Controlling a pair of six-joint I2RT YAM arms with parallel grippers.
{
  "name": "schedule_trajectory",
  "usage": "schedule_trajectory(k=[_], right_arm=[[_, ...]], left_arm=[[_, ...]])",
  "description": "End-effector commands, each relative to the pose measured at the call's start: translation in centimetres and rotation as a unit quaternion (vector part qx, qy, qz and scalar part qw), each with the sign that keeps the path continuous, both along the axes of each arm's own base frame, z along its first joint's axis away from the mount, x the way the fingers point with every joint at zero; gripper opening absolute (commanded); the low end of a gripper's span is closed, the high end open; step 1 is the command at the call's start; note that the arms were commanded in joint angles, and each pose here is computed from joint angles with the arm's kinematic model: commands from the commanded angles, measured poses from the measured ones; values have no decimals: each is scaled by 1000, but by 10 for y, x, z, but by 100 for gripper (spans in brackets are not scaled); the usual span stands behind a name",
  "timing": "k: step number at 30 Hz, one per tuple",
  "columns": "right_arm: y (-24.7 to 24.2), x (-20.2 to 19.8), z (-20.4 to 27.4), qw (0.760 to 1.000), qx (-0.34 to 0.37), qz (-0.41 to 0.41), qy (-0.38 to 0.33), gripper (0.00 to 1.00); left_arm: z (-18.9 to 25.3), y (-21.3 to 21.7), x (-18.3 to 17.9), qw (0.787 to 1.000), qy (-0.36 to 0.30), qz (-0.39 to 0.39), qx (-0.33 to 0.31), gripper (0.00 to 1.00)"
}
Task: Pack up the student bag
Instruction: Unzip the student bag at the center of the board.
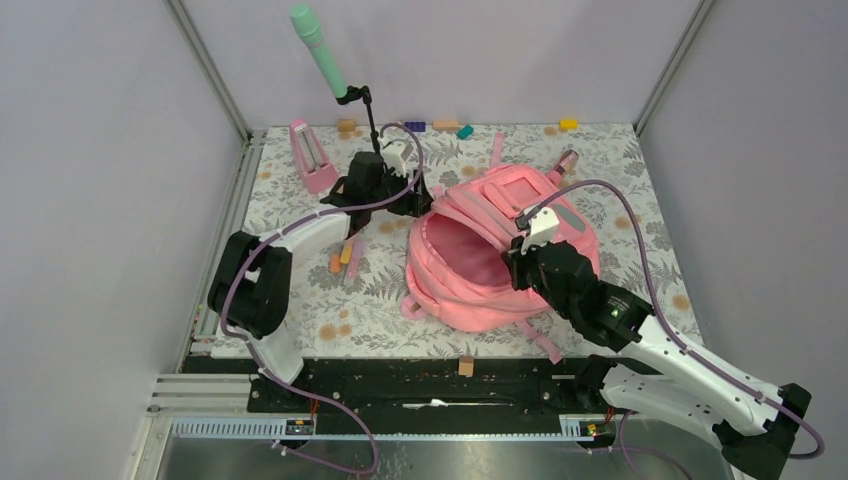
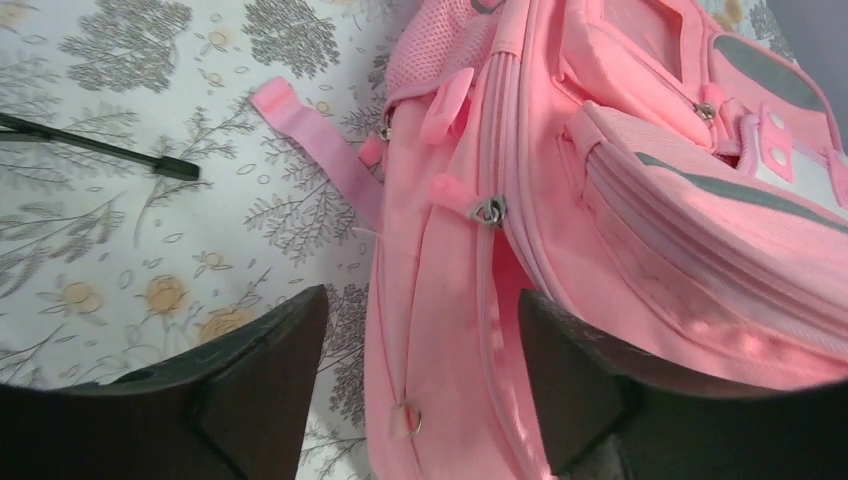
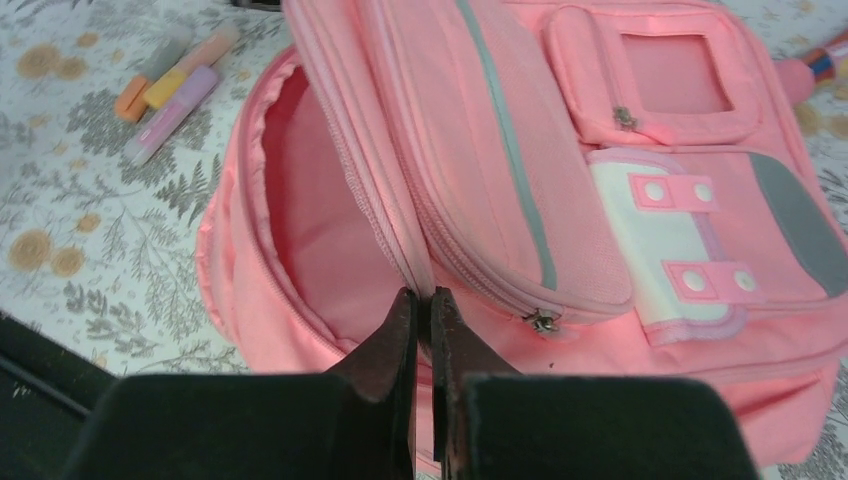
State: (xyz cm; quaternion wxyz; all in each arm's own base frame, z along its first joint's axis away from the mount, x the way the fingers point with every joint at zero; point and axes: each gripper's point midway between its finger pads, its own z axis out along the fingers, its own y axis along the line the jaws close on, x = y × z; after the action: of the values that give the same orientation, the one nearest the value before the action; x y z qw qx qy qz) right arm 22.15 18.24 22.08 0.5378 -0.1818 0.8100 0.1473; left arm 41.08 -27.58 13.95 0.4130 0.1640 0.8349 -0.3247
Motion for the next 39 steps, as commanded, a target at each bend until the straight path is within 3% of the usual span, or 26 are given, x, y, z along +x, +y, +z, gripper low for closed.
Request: schedule_trajectory(k=[1,5,12,15,18,23,28,39], right_arm=[[-27,20,41,992,37,-112,-44,0],[-42,28,53,985,18,-165,-50,0],[-33,39,71,984,37,-168,-43,0],[-14,36,74,990,57,-123,-37,0],[-2,28,71,993,82,-85,-30,0],[5,14,60,995,90,-43,-16,0],[6,4,56,996,89,-19,-4,0],[10,-5,50,996,84,8,10,0]], left_arm=[[72,10,-3,996,-86,21,-32,76],[91,29,-23,993,-94,54,-39,88],[114,51,-67,990,-96,74,-65,94],[133,40,-91,988,-119,10,-94,95],[151,17,-120,975,-157,-107,-111,95],[154,-5,-130,939,-298,-171,-16,96],[155,-26,-126,900,-387,-195,56,99],[117,-77,-108,826,-453,-249,226,99]])
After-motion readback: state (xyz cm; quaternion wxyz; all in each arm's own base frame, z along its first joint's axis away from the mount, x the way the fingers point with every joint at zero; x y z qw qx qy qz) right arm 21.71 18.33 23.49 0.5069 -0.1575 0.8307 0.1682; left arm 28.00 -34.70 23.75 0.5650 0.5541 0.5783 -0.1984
